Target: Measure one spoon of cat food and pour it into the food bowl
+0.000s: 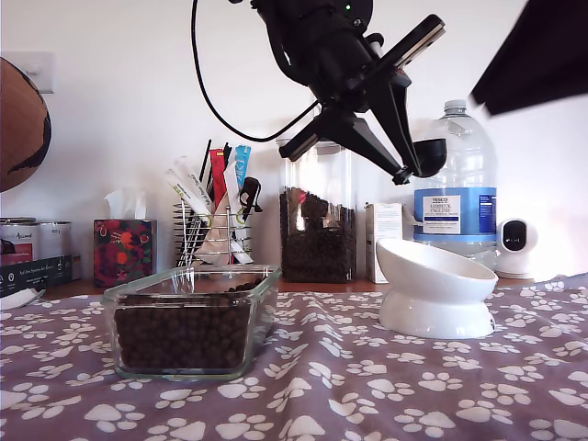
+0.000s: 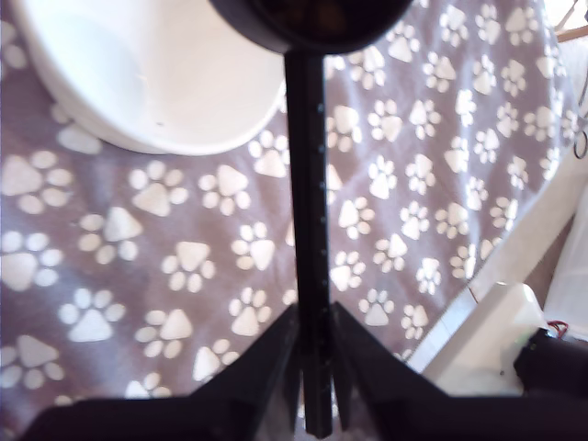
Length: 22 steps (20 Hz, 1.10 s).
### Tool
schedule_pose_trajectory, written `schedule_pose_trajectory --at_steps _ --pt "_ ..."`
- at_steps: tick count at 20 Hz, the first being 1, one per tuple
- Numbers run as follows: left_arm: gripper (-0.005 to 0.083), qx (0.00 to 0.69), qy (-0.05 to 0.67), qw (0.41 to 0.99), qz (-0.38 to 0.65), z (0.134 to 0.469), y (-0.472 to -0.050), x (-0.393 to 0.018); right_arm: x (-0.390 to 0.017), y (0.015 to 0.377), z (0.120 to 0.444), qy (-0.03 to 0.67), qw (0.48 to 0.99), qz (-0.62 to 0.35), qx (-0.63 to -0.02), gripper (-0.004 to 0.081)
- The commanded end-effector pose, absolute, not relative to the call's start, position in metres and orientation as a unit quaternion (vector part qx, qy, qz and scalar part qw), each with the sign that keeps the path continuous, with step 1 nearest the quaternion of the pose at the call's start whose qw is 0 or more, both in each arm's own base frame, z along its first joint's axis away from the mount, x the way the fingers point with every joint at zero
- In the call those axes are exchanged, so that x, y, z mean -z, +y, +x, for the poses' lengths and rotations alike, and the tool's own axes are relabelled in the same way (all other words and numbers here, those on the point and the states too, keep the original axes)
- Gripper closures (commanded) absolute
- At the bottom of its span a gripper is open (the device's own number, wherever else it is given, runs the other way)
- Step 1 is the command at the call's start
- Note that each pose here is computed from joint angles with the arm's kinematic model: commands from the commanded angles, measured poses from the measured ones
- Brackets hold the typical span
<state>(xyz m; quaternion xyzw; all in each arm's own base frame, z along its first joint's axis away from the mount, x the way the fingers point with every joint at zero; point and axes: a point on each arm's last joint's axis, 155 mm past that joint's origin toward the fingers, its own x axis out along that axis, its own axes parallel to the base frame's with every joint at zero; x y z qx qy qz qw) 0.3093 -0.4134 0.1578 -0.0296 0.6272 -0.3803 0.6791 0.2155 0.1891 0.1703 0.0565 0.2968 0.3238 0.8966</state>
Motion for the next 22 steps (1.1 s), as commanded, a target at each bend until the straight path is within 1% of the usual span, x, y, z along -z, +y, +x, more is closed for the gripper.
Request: schedule_pose_trajectory --at_steps 1,3,5,9,11,12,14,16,19,22 --pt "0.0795 0.377 0.637 0.672 -0.027 0.311 -0.419 -0.141 -0.163 0.191 0.223 0.314 0.888 0.096 -0.322 0.0601" --pt "0.0795 0.378 0.637 0.671 -0.028 0.311 -0.419 -0.141 -0.16 0.188 0.232 0.334 0.875 0.144 -0.321 0.0566" --pt "0.0795 0.383 0.635 0.671 -0.026 0.312 -0.419 -0.141 -0.154 0.174 0.243 0.354 0.864 0.187 -0.305 0.0551" --pt "0.0795 0.393 0.625 0.673 -0.026 0.315 -0.421 -0.144 -0.17 0.158 0.254 0.35 0.83 0.277 -0.334 0.0514" --pt "0.0795 0.4 0.622 0.673 -0.031 0.316 -0.424 -0.146 -0.168 0.152 0.257 0.359 0.815 0.304 -0.338 0.0488" --pt "0.0795 0.405 0.621 0.67 -0.034 0.315 -0.426 -0.147 -0.164 0.151 0.259 0.371 0.802 0.322 -0.34 0.0462" --pt "0.0795 0.411 0.617 0.67 -0.037 0.315 -0.429 -0.149 -0.157 0.152 0.265 0.383 0.787 0.341 -0.344 0.0449" --pt "0.0795 0.415 0.613 0.671 -0.039 0.317 -0.431 -0.151 -0.157 0.155 0.275 0.379 0.781 0.353 -0.349 0.0446" --pt "0.0795 0.419 0.615 0.667 -0.043 0.315 -0.432 -0.152 -0.157 0.156 0.285 0.372 0.781 0.36 -0.35 0.0446" --pt "0.0795 0.415 0.616 0.669 -0.044 0.316 -0.431 -0.151 -0.155 0.169 0.287 0.371 0.776 0.349 -0.371 0.0447"
